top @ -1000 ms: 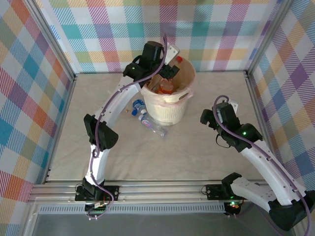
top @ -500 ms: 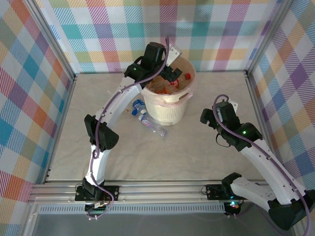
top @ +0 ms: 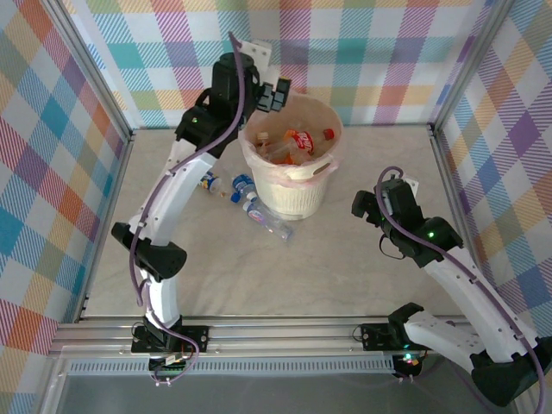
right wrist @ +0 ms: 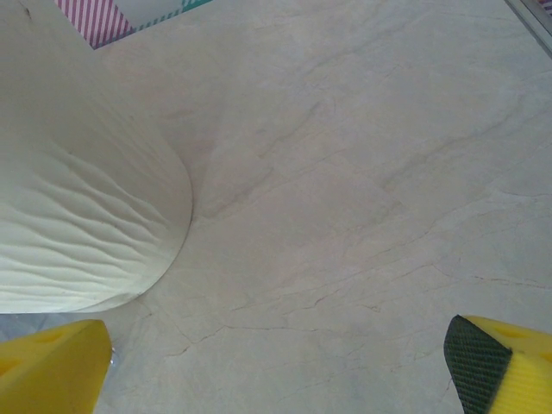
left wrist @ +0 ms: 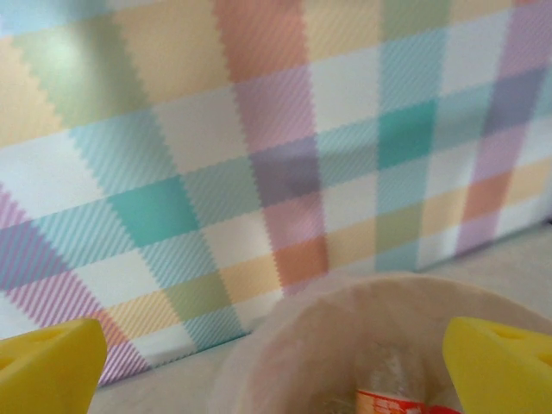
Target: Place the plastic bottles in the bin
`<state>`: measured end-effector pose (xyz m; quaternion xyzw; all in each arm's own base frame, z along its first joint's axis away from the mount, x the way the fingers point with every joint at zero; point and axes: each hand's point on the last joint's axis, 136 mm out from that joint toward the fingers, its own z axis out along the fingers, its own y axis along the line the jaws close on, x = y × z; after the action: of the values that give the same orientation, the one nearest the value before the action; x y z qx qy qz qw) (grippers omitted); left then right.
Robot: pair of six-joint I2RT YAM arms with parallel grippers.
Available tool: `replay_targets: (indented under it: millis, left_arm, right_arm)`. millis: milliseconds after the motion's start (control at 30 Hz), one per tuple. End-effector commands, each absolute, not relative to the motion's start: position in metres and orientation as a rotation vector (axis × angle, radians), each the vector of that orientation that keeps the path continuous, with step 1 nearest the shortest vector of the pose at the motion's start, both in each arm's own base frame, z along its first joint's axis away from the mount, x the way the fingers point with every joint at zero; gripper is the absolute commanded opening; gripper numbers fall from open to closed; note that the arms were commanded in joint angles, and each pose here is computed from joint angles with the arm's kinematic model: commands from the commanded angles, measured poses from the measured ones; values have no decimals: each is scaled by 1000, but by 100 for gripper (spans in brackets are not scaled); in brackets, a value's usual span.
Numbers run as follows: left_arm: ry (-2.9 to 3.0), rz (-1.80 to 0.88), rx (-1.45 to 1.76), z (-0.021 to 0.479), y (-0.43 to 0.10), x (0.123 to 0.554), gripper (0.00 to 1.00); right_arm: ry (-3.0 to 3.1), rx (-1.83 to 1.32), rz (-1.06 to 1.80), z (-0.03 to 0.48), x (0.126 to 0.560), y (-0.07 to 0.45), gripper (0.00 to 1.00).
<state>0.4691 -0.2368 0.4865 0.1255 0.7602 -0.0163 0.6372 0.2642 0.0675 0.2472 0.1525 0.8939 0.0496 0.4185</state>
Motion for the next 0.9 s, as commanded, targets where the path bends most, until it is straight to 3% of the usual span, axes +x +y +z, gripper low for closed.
replay_targets:
  millis: [0,233,467,867]
  left_arm:
    - [1780,43,2,484,-177,475,100]
    - [1875,43,-365,436,-80,488,100]
    - [2031,60,-603,353,-12,498,100]
    - [2287,24,-711,218,-14,519,100]
  right_arm:
    - [2223,381,143,257,265,67,100]
    - [2233,368,157,256,265,71,100]
    - [2246,352,179,255,267,76,100]
    - [2297,307,226,248,271,90,100]
